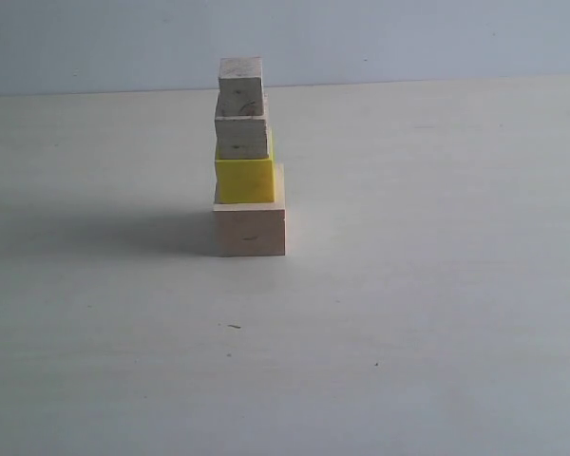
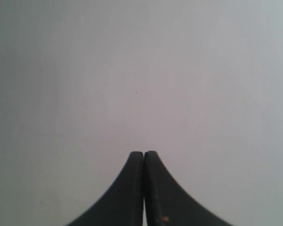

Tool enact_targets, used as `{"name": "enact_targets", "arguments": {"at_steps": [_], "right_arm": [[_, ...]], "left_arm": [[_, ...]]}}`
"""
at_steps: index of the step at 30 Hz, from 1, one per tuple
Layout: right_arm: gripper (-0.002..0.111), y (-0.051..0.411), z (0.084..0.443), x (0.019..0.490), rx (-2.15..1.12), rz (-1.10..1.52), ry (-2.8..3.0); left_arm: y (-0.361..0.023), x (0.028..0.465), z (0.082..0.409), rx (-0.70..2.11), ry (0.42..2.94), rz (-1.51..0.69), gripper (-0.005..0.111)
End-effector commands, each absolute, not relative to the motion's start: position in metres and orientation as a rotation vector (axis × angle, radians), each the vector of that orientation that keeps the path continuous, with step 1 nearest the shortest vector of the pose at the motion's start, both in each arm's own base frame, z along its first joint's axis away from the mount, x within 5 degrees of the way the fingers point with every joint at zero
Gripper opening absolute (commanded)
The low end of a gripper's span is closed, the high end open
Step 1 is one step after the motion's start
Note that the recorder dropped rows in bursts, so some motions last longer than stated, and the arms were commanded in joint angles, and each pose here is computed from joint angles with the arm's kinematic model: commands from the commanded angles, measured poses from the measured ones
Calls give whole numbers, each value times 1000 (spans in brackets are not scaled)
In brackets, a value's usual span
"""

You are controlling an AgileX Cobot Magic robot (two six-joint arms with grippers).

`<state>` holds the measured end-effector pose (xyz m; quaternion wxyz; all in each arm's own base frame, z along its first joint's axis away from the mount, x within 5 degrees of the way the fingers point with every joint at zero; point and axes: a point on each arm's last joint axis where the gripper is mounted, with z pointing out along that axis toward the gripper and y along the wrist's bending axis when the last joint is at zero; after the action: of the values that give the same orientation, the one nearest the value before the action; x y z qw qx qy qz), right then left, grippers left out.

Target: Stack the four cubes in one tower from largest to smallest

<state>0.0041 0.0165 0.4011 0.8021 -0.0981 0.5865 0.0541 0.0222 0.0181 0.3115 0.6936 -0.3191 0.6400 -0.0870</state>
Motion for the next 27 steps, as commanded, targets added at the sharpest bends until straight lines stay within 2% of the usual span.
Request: {"name": "enact_targets", "arguments": {"at_steps": [1, 9, 17, 27], "right_arm": [[0, 17, 399, 4, -209, 122, 1260], [0, 17, 399, 4, -209, 122, 1260], [0, 17, 399, 4, -209, 122, 1260], [0, 17, 399, 4, -209, 122, 1260]], "left_arm": [[14, 22, 304, -795, 1474, -291, 0], [3, 38, 279, -552, 1552, -297, 0], [6, 48, 235, -327, 1571, -80, 0], [0, 54, 202, -66, 1698, -13, 0]]}}
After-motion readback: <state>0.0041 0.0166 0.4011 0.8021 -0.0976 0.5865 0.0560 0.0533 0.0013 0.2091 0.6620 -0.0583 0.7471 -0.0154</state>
